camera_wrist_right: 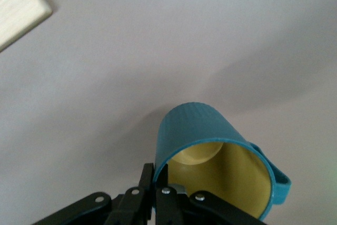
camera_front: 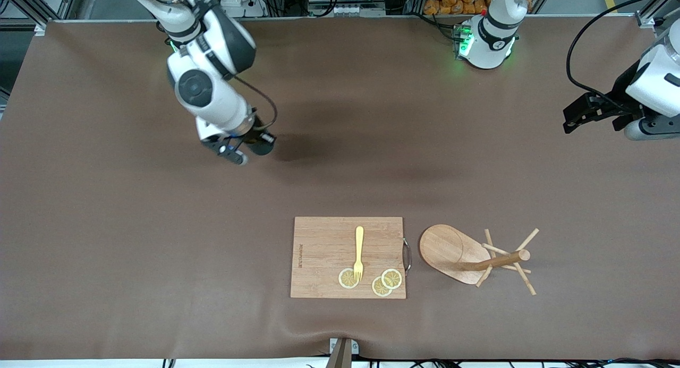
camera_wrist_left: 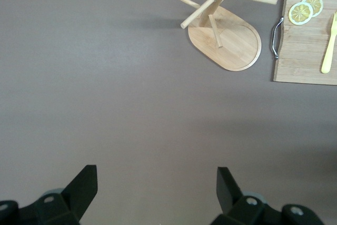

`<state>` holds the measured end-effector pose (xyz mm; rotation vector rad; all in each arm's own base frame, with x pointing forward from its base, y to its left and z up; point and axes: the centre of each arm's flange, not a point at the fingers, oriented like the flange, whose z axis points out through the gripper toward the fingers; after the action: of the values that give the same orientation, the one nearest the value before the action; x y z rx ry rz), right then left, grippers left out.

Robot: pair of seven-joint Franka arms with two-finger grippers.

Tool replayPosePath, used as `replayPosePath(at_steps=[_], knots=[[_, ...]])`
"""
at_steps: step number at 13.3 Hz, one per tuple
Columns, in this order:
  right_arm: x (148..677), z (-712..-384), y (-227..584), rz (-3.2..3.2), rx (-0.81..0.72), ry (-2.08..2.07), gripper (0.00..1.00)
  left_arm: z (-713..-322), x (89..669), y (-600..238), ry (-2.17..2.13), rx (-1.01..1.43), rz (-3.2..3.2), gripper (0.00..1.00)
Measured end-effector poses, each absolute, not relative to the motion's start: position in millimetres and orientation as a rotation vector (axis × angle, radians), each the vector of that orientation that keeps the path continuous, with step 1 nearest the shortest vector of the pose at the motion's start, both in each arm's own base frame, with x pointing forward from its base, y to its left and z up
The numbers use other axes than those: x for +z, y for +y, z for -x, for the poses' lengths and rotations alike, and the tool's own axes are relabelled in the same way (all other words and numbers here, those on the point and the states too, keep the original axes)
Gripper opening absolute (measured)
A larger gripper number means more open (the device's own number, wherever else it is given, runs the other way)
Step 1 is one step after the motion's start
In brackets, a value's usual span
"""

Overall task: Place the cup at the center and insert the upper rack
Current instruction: 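Carry the teal mug toward the table center with the right gripper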

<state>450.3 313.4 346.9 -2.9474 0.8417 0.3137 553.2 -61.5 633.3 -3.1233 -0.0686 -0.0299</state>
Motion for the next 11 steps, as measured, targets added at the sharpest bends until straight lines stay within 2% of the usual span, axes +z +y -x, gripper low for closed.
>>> replayPosePath(at_steps=[6,11], knots=[[358.1,-409.5,379.1,2.875,0.259,0.918,0.05,-552.8,633.3,-66.5,-0.055,-0.032,3.124,1.0],[330.3,-364.9,437.5,2.953,0.186,0.772,0.05,-552.8,633.0,-70.4,-0.044,-0.034,3.124,1.0]])
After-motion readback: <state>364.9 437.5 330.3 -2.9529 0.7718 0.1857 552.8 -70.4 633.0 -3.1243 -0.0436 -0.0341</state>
